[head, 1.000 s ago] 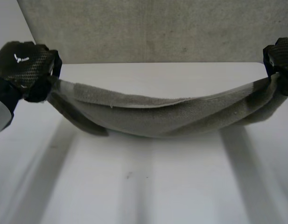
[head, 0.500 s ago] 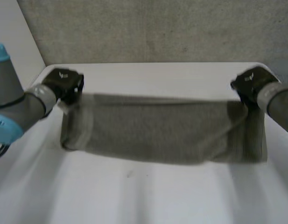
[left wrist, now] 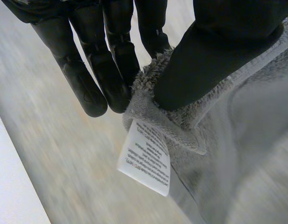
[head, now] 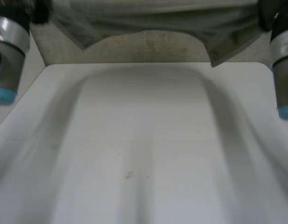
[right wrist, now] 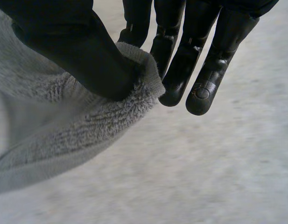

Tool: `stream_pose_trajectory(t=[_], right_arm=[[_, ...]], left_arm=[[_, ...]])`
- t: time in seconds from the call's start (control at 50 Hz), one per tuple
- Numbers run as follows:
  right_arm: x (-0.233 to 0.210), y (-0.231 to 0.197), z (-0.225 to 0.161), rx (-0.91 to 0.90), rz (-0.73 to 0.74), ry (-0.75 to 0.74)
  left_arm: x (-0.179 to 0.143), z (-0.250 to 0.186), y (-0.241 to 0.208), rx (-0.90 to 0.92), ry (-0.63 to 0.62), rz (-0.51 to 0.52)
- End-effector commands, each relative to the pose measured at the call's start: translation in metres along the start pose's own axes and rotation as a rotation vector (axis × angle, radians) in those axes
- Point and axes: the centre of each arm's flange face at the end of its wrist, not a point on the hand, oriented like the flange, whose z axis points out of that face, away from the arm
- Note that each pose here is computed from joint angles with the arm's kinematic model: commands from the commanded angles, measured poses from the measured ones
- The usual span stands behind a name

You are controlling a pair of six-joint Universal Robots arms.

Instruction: Fold the towel.

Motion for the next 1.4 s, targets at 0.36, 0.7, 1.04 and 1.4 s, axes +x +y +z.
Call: stream_pose_trajectory(t=[0.36, 0.7, 1.04, 1.4], right_arm=[[-0.084, 0.148, -0.116, -0.518, 0.144, -0.468], [-0.004, 0.068, -0.158, -0.871, 0.108, -0.680], [-0.017, 0.088, -0.140, -0.676, 0.016, -0.671], [-0.074, 0.149, -0.073, -0.328, -0.094, -0.370]], left_arm=[[0.046, -0.127, 0.176, -0.569, 0.142, 0.059], [0.007, -0.194, 0.079, -0.885, 0.191, 0.146], [0.002, -0.183, 0.085, -0.827, 0.306, 0.091], [0.021, -0.085, 0.157, -0.587, 0.220, 0.106]])
